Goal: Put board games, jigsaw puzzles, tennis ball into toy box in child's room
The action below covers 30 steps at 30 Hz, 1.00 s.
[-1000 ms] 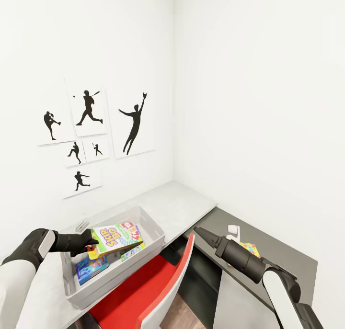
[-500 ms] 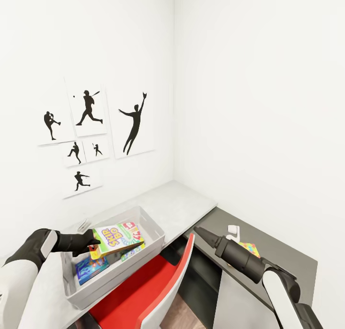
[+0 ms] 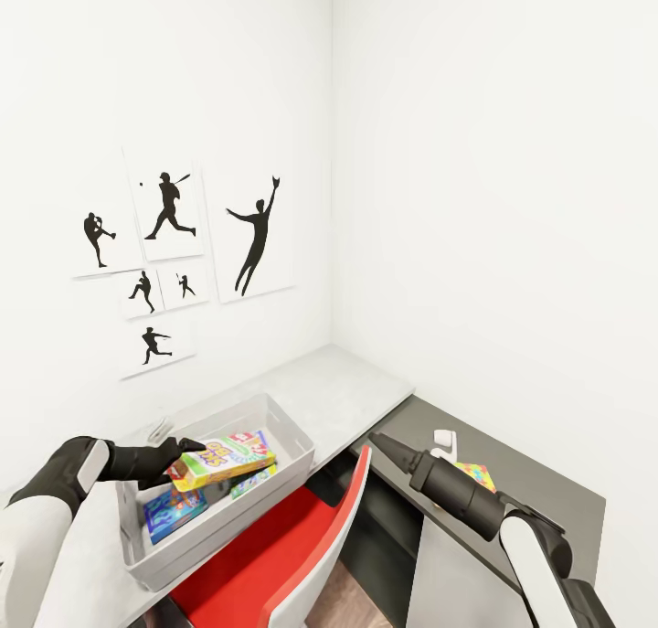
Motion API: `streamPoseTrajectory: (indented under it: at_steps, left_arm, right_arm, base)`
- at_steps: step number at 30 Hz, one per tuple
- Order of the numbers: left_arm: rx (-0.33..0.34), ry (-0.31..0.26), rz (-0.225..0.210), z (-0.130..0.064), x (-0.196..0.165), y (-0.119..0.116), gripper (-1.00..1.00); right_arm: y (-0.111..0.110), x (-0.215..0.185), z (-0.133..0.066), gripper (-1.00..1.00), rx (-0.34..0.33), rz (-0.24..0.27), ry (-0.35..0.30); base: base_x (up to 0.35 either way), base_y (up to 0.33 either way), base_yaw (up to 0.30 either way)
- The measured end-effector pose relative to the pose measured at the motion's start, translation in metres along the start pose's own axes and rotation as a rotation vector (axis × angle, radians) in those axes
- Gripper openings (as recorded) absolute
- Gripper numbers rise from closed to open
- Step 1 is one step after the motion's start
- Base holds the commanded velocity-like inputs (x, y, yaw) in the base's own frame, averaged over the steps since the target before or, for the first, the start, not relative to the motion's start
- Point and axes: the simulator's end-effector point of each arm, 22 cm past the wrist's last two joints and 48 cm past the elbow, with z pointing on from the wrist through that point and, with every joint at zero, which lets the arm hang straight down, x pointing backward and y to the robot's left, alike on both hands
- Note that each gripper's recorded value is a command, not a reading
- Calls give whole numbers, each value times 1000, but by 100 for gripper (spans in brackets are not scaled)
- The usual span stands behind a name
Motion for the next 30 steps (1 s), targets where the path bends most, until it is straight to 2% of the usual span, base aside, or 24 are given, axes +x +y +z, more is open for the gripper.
streamPoseTrajectory:
  at_steps: [12, 18, 30]
  left_arm:
    - [-5, -4, -1, -4, -3, 4, 100]
    - [-33, -26, -2, -20, -15, 19, 100]
    - [-52, -52, -11, -36, -27, 33, 100]
  right_arm:
    - [0, 0, 0, 100, 0, 0, 0]
    - [0, 0, 0, 100, -1, 1, -1]
    - [0, 0, 0, 100, -1, 1, -1]
  base:
    - [0, 0, 0]
    - [0, 0, 0]
    - [0, 0, 0]
